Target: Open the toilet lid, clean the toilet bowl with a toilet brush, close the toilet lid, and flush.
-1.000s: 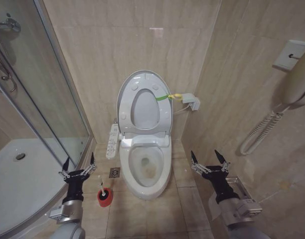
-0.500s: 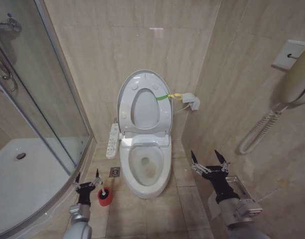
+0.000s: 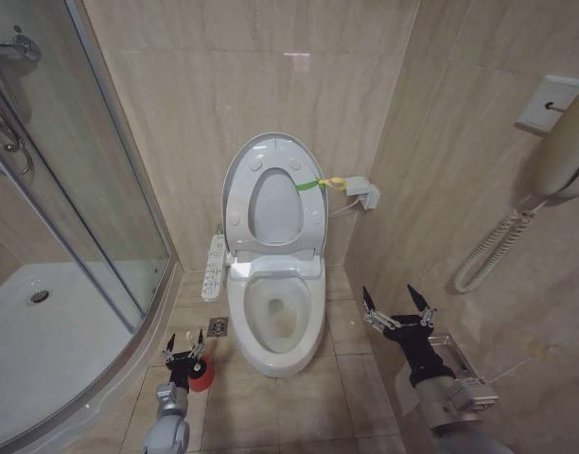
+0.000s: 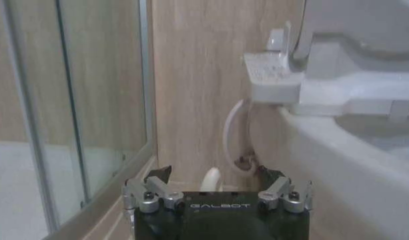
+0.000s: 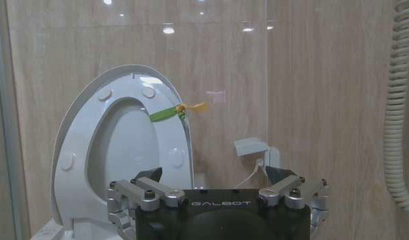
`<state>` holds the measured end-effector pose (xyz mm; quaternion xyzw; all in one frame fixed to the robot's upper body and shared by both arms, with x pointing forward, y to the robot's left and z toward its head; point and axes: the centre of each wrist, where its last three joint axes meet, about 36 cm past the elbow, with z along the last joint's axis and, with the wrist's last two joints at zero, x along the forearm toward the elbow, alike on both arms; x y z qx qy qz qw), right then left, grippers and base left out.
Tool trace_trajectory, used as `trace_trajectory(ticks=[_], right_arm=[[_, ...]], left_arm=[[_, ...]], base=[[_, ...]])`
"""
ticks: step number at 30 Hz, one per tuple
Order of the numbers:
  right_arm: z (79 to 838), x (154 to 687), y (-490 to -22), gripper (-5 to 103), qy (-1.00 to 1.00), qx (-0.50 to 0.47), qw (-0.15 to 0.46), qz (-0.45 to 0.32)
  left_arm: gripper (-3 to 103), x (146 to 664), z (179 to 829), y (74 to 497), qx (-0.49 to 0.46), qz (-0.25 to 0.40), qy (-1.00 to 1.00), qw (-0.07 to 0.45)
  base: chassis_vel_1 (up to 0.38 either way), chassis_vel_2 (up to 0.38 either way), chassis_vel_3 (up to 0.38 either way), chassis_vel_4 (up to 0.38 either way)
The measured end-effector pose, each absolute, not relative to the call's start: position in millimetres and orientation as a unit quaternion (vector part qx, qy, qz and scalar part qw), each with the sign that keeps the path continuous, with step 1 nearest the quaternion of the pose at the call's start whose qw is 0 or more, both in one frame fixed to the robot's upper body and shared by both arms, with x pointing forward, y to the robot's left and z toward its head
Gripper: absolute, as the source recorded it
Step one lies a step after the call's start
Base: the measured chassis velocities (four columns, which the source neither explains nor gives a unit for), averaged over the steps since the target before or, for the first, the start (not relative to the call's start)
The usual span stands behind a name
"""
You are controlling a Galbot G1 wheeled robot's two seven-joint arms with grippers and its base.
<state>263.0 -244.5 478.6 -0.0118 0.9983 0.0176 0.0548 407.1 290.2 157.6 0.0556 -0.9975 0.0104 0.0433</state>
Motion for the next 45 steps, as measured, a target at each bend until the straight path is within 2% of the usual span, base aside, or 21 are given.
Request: trace_trajectory(ticks=[16, 17, 32, 33, 39, 40, 45], right_arm=[[478.6, 263.0, -244.5, 100, 0.998, -0.012, 0.055, 0.018], [478.6, 263.0, -244.5, 100, 0.998, -0.012, 0.055, 0.018], [478.6, 263.0, -244.5, 100, 0.998, -0.012, 0.055, 0.018], [478.6, 263.0, -244.5, 100, 0.998, -0.012, 0.055, 0.018], [478.6, 263.0, -244.5, 100, 0.998, -0.012, 0.055, 0.018], [478.6, 263.0, -244.5, 100, 0.998, -0.012, 0.055, 0.018], [478.6, 263.0, -244.5, 100, 0.998, -0.012, 0.055, 0.018]], left_arm=[[87, 416.9, 133.2, 294.5, 0.039, 0.026, -0.996, 0.069], [67, 416.9, 132.2, 296.0, 0.040, 0.026, -0.996, 0.069], [65, 418.7, 124.8, 307.6, 0.040, 0.014, -0.997, 0.071], [60, 418.8, 124.0, 308.5, 0.040, 0.013, -0.997, 0.070], [60, 419.2, 121.6, 311.8, 0.032, 0.012, -0.997, 0.067], [33, 419.6, 121.5, 312.2, 0.029, 0.013, -0.997, 0.066], [33, 420.7, 121.5, 312.9, 0.027, 0.013, -0.998, 0.064]], base=[[0.000, 0.000, 0.000, 0.000], [0.000, 0.000, 0.000, 0.000], [0.000, 0.000, 0.000, 0.000], [0.000, 0.000, 0.000, 0.000], [0.000, 0.000, 0.000, 0.000], [0.000, 0.000, 0.000, 0.000], [0.000, 0.000, 0.000, 0.000]])
